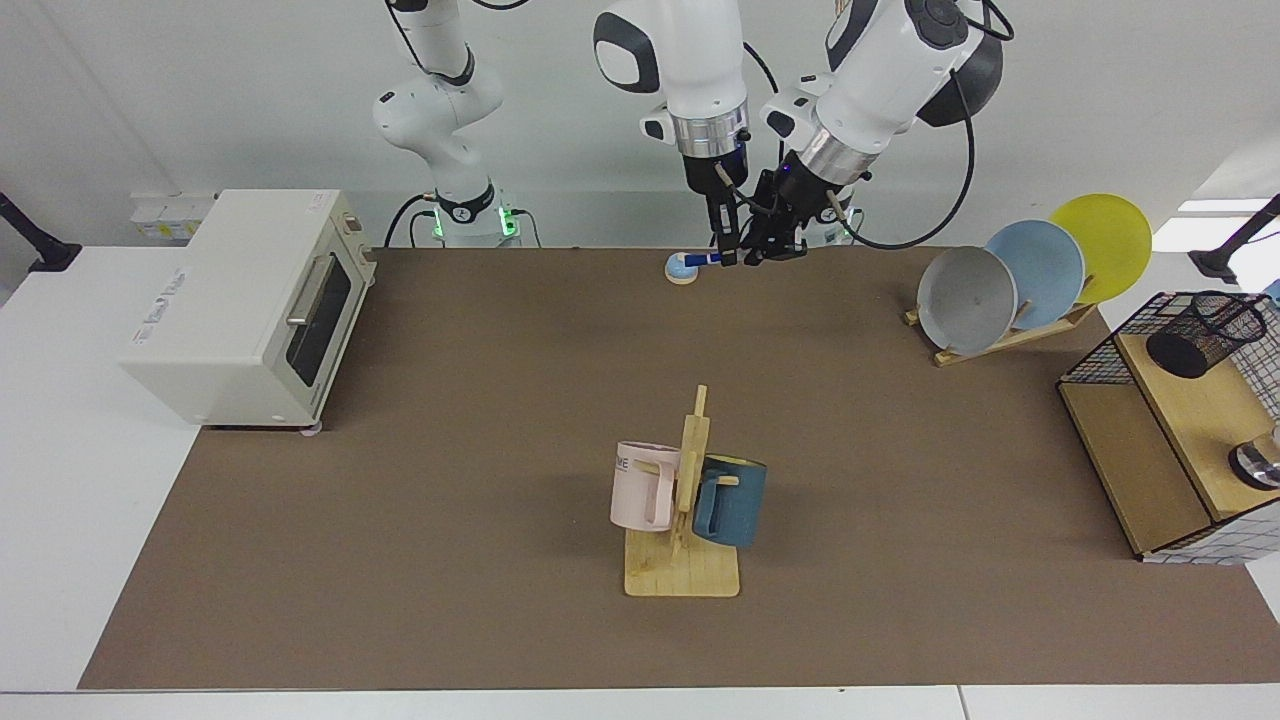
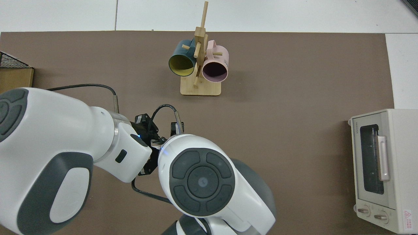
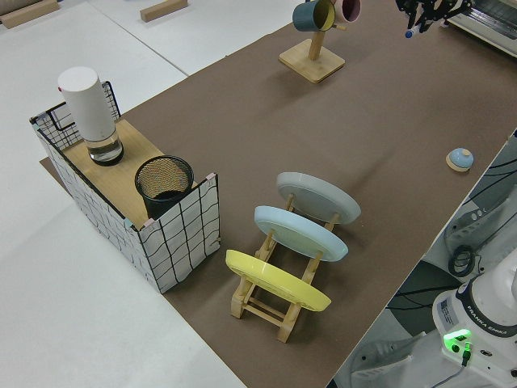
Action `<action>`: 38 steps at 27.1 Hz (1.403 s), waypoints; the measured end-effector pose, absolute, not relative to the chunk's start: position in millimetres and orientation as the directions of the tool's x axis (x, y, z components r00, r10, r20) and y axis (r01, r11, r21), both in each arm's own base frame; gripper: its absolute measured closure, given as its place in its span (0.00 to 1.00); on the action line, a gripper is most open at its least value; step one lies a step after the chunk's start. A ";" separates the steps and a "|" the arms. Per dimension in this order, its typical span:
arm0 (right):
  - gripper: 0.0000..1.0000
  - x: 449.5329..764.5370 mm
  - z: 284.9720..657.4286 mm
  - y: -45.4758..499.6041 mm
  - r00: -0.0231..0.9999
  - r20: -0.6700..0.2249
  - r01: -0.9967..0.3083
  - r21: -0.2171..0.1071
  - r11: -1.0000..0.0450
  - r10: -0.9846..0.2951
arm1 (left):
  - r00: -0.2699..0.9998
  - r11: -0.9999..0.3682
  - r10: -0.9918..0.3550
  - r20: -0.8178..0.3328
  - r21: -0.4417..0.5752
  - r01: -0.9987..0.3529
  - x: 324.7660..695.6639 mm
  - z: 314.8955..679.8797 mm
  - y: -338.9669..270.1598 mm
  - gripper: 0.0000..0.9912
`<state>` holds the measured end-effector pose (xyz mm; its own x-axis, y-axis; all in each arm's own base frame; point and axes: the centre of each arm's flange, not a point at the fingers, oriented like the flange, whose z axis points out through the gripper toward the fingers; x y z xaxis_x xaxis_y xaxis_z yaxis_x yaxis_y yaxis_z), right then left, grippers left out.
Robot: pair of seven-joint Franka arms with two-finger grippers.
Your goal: Put markers into pen holder
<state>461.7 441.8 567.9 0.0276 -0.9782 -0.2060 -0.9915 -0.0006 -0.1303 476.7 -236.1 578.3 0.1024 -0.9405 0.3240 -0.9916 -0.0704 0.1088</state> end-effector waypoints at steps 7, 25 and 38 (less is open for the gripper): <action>0.84 464.4 566.7 441.1 0.038 -0.203 -0.991 -0.134 -0.011 -0.979 | 0.103 -0.071 -0.940 0.326 0.107 -0.992 476.4 577.4 -236.8 0.84; 0.56 473.1 588.3 420.0 0.108 -0.196 -0.984 -0.162 -0.076 -0.975 | 0.190 -0.162 -0.927 0.322 0.113 -0.980 482.2 579.6 -226.8 0.84; 0.00 514.4 606.4 298.3 0.523 -0.059 -0.851 -0.092 -0.517 -0.850 | 0.225 -0.224 -0.955 0.195 0.028 -0.974 492.7 581.1 -196.4 0.84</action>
